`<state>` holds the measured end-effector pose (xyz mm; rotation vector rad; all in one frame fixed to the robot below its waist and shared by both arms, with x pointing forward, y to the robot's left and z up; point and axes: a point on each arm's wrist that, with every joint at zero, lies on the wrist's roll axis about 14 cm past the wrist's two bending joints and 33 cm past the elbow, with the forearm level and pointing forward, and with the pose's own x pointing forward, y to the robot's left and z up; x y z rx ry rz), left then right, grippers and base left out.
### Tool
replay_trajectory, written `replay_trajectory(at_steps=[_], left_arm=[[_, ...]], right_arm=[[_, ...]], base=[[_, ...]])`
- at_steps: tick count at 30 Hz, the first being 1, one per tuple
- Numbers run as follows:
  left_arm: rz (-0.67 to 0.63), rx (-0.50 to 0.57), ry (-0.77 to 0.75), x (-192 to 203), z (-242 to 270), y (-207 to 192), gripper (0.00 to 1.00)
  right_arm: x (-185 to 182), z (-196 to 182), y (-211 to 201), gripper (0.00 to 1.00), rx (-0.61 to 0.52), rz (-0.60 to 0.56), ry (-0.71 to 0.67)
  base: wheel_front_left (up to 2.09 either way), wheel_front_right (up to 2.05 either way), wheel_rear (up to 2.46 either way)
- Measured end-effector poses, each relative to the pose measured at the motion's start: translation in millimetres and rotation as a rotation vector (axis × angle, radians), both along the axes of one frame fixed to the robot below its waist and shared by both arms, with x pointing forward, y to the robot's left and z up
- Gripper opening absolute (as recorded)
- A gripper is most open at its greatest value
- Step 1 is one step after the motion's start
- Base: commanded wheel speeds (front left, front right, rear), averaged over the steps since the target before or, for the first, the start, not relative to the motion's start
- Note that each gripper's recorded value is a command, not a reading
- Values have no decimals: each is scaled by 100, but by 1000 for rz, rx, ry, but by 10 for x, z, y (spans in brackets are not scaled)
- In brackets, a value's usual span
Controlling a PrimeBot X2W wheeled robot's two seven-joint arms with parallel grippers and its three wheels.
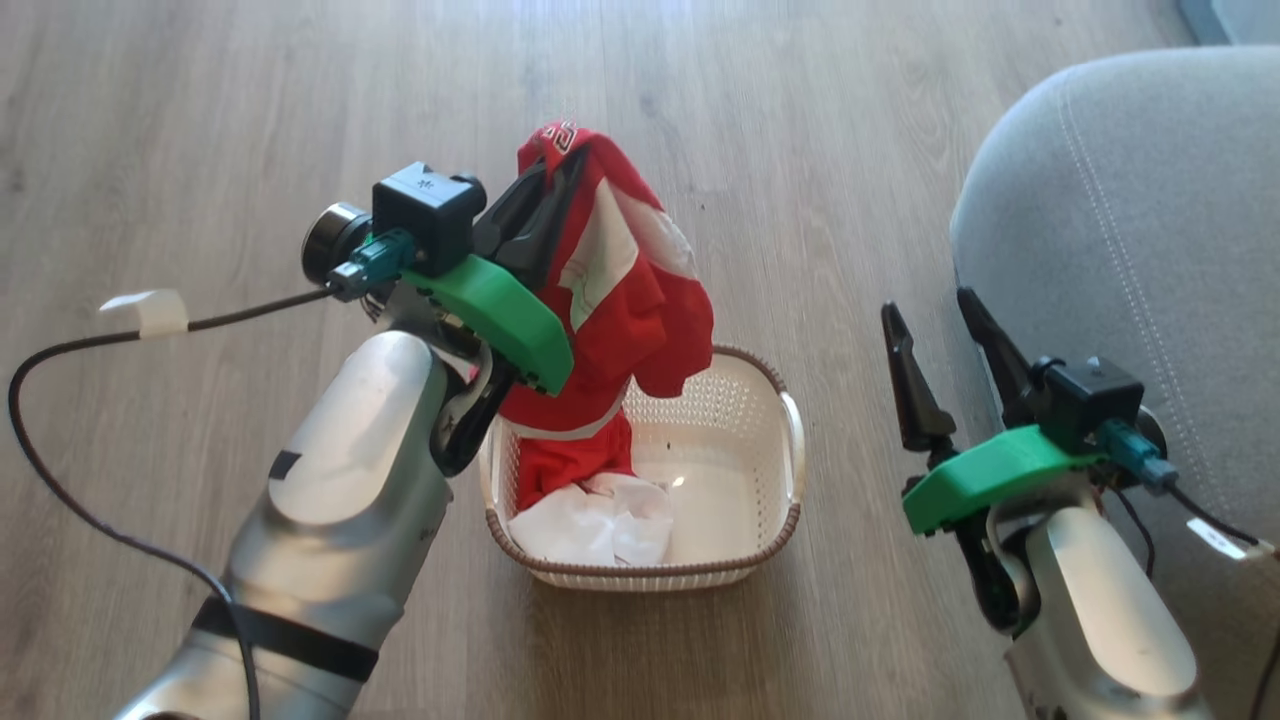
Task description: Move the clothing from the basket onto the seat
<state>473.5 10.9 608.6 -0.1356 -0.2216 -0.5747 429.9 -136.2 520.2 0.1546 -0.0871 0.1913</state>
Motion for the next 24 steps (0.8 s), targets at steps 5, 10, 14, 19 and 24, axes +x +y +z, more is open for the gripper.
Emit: replay_trajectory(at_steps=[5, 10, 14, 19, 24], left_arm=[[-10, -25, -78, -120, 304, -16, 0], [-20, -41, -138, -197, 531, -31, 0], [-31, -53, -180, -223, 695, -58, 0], [-49, -51, -187, -246, 701, -109, 0], [-69, -52, -189, -272, 690, -162, 0]], right_arm=[[-85, -22, 33, 100, 0, 8, 9], [-136, -81, 64, 100, -1, 16, 26], [-144, -101, 77, 100, -1, 20, 32], [-148, -123, 196, 100, -9, 56, 37], [-71, 77, 528, 100, -32, 158, -23]], base=[[0, 0, 0], [0, 0, 0], [0, 0, 0], [0, 0, 0], [0, 0, 0]])
